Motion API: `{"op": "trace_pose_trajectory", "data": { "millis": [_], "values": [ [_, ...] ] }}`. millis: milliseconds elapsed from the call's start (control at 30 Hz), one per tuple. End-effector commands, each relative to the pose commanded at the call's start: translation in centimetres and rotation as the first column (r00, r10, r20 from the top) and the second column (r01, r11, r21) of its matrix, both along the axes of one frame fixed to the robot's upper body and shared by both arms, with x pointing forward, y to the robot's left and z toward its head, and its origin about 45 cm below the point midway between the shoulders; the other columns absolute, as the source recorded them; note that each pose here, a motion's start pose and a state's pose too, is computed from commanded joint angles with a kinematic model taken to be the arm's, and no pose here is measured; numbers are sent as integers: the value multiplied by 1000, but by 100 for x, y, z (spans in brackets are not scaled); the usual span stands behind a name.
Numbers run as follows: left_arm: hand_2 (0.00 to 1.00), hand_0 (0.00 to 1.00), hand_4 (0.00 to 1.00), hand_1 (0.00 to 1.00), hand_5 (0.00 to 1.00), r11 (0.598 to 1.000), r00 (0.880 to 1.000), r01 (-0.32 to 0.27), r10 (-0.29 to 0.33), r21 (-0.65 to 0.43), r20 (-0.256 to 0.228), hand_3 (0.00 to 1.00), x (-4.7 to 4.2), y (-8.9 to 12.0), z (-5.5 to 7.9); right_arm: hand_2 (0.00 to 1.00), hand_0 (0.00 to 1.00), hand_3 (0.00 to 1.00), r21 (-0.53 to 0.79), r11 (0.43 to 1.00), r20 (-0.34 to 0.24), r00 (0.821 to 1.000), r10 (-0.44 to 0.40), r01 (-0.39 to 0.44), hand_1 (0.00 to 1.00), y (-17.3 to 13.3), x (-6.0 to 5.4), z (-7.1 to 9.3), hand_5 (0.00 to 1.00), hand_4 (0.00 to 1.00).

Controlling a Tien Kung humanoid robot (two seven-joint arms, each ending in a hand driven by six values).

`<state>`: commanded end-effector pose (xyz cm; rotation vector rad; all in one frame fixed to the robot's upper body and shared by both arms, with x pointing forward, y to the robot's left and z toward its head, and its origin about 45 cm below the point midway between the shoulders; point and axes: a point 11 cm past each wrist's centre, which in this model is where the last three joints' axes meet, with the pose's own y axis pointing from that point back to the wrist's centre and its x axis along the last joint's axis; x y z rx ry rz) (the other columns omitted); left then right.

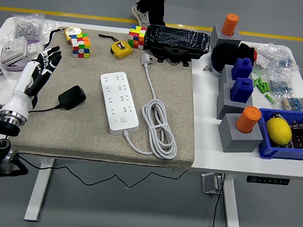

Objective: Pick up the plug,place it near the board,insert it into the board,press the button

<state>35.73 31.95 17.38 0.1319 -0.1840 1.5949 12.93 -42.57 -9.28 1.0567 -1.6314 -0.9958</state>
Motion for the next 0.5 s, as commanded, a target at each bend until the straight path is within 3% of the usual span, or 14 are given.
{"op": "trace_pose_trajectory", "data": {
  "millis": [500],
  "values": [
    [919, 920, 998, 938, 872, 1000, 1000, -7, 7, 3, 10, 907, 15, 29, 32, 724, 786, 780, 3, 1000, 4, 1000, -1, 1, 741, 13, 18, 1, 991, 998]
  ]
}}
